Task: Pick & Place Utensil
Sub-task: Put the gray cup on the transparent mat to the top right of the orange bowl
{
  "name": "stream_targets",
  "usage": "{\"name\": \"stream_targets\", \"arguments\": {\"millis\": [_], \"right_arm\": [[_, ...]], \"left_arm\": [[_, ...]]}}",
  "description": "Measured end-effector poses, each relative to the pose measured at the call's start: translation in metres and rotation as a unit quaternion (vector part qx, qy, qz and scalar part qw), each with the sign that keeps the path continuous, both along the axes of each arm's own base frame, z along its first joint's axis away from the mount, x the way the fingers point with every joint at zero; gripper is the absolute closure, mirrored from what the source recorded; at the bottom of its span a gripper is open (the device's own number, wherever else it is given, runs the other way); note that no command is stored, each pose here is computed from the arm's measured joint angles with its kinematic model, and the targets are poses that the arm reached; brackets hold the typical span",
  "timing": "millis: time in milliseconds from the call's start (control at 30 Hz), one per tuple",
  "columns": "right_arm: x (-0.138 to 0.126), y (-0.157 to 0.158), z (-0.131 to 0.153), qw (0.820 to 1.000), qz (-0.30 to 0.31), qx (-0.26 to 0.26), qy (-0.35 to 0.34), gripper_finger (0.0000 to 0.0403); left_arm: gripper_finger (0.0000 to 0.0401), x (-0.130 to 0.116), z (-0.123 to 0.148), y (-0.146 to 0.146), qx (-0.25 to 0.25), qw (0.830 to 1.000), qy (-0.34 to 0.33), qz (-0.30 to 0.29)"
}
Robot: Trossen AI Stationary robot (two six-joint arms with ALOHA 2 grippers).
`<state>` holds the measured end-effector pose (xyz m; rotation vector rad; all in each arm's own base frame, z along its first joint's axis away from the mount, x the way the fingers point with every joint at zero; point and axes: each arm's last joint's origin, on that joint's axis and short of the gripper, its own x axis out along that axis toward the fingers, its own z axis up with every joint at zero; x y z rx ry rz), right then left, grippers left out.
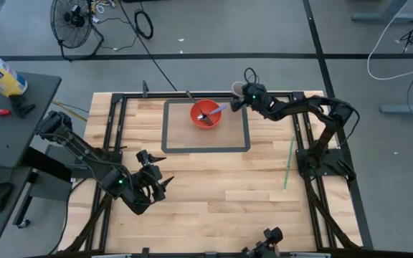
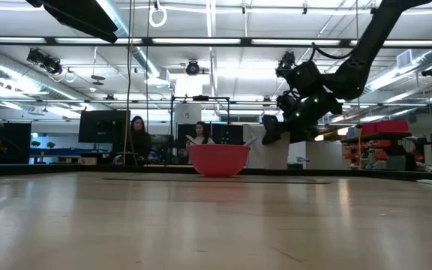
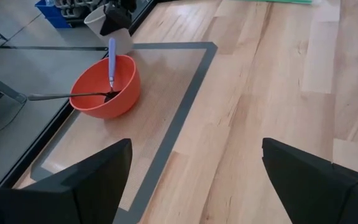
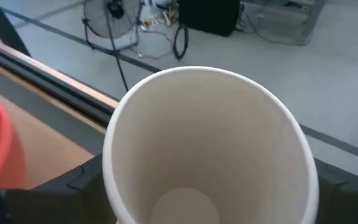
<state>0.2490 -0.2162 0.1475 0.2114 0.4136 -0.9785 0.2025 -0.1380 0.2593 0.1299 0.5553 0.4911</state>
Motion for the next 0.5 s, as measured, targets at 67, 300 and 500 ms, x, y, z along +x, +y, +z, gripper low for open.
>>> {"name": "stream_targets", "arguments": {"millis": [67,300,500], "right_arm": [[0.003,0.002,0.0,1.0,0.004,-0.005,-0.002,0.0073],[0.007,0.001,-0.014,1.0,0.003,0.002,-0.003,0.0068],[0.008,-0.001,-0.016,1.0,0.002,-0.003,-0.005,0.0055]], "left_arm": [[0.0039,0.0,0.0,0.0,0.0,1.0,0.0,0.0],[0.0039,0.0,0.0,0.0,-0.001,1.0,0.001,-0.001],[0.0039,0.0,0.0,0.0,-0.003,1.0,0.003,-0.003]]}}
